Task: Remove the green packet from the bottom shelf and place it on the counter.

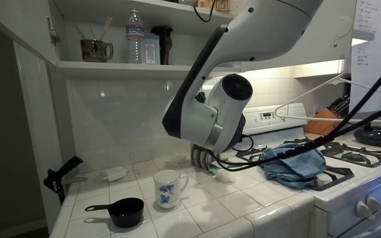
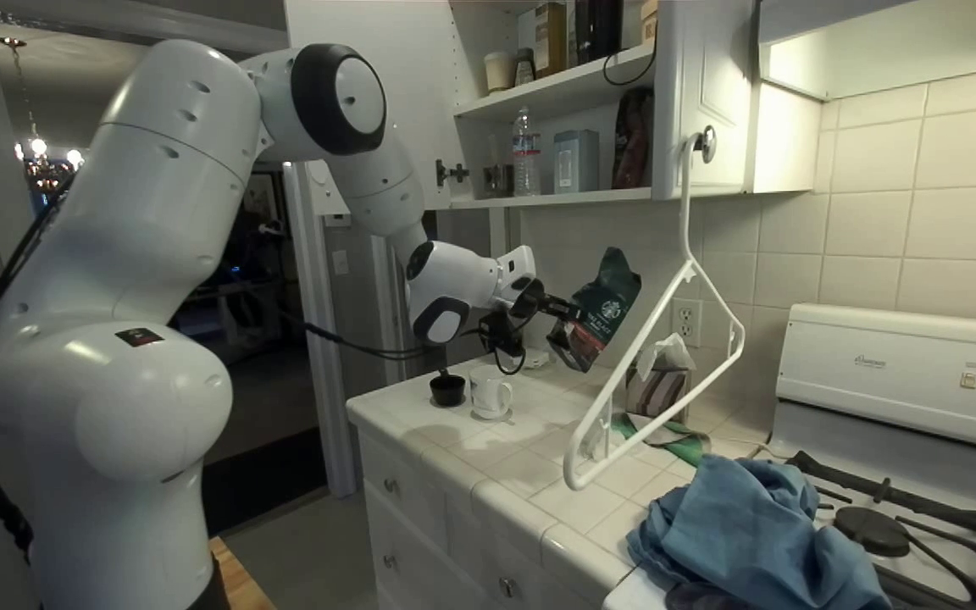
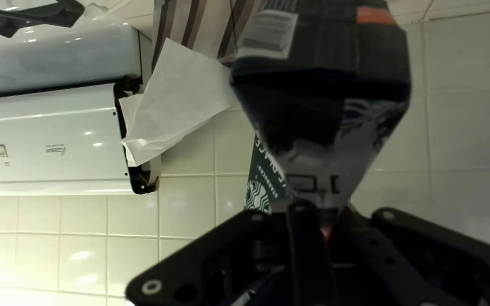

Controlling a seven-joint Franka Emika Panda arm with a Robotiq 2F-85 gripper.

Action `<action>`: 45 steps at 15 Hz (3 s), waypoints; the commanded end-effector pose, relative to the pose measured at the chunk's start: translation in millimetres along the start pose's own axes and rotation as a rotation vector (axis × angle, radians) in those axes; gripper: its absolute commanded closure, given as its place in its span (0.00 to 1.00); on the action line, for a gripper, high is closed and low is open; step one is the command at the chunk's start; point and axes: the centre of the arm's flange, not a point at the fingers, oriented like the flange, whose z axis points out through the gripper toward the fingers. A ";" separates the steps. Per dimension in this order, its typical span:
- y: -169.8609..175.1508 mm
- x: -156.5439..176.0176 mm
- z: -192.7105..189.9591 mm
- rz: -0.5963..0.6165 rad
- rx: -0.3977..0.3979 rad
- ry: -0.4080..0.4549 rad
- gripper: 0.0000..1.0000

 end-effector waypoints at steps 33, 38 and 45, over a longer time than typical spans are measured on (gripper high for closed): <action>-116.3 -50.2 145.8 0.100 -0.331 0.095 1.00; -121.8 -53.2 154.2 0.054 -0.355 0.141 1.00; -135.2 -47.9 160.3 0.004 -0.392 0.164 1.00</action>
